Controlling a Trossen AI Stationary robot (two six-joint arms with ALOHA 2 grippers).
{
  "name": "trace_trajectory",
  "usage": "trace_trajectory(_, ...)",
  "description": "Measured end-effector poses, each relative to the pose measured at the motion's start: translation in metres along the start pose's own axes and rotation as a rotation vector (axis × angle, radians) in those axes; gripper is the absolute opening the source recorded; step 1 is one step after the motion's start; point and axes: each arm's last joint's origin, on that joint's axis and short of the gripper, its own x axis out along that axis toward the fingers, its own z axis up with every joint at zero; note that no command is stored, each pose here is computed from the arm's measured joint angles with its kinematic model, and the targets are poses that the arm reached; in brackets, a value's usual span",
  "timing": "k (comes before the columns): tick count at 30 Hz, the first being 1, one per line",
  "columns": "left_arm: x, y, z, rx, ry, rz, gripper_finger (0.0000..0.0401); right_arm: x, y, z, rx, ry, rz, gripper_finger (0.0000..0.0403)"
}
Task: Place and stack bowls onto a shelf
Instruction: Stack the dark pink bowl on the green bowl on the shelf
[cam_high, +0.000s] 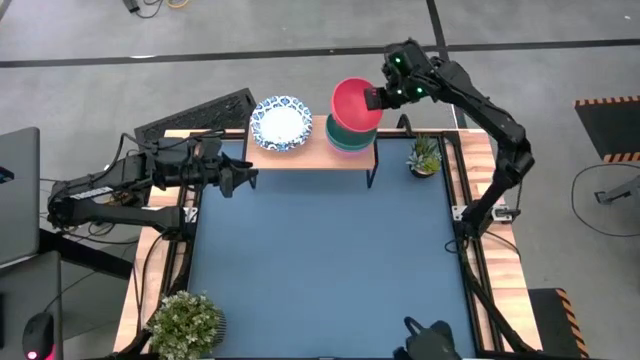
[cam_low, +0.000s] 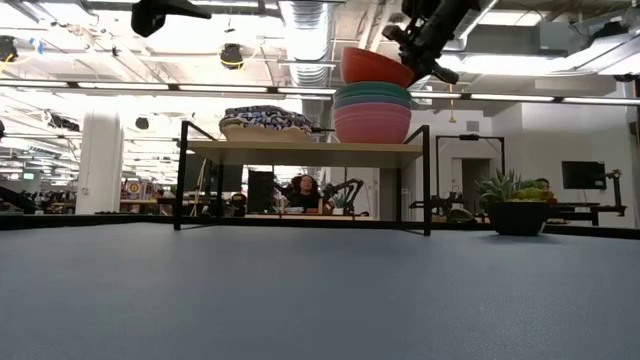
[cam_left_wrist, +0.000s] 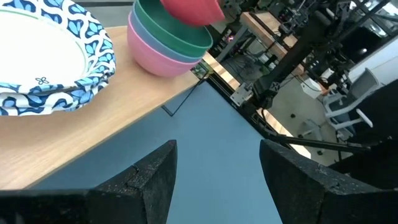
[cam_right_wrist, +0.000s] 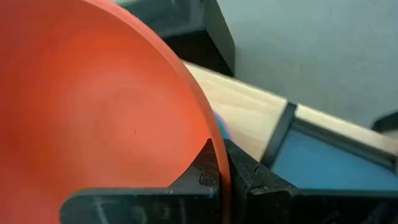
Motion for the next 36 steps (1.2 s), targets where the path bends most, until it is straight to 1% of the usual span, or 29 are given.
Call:
trace_trajectory(5, 0.0, 0.0, 0.0, 0.003, -0.007, 0.009, 0.0213, 0.017, -0.002, 0.0, -0.042, 0.117, -0.053, 0.0023)
trace_trajectory(10, 0.0, 0.001, -0.001, 0.014, 0.004, 0.019, 0.0213, 0.031, -0.003, 0.001, -0.047, 0.149, -0.063, 0.0023)
trace_trajectory(17, 0.0, 0.001, -0.002, 0.014, 0.026, 0.007, 0.0213, 0.032, -0.005, 0.001, -0.027, 0.17, -0.047, 0.0023)
trace_trajectory(20, 0.0, 0.001, -0.002, 0.026, 0.028, 0.007, 0.0213, 0.031, -0.005, -0.001, -0.009, 0.209, -0.016, 0.0024)
trace_trajectory(23, 0.0, 0.002, -0.003, 0.033, 0.041, 0.016, 0.0213, 0.031, -0.004, -0.002, -0.003, 0.219, 0.01, 0.0045)
trace_trajectory(27, 0.0, 0.002, -0.004, 0.033, 0.044, 0.014, 0.0213, 0.032, -0.004, -0.002, 0.002, 0.222, 0.014, 0.0076)
trace_trajectory(36, 0.0, 0.002, -0.004, 0.044, 0.046, 0.015, 0.0213, 0.032, -0.002, -0.003, 0.002, 0.242, 0.058, 0.0085)
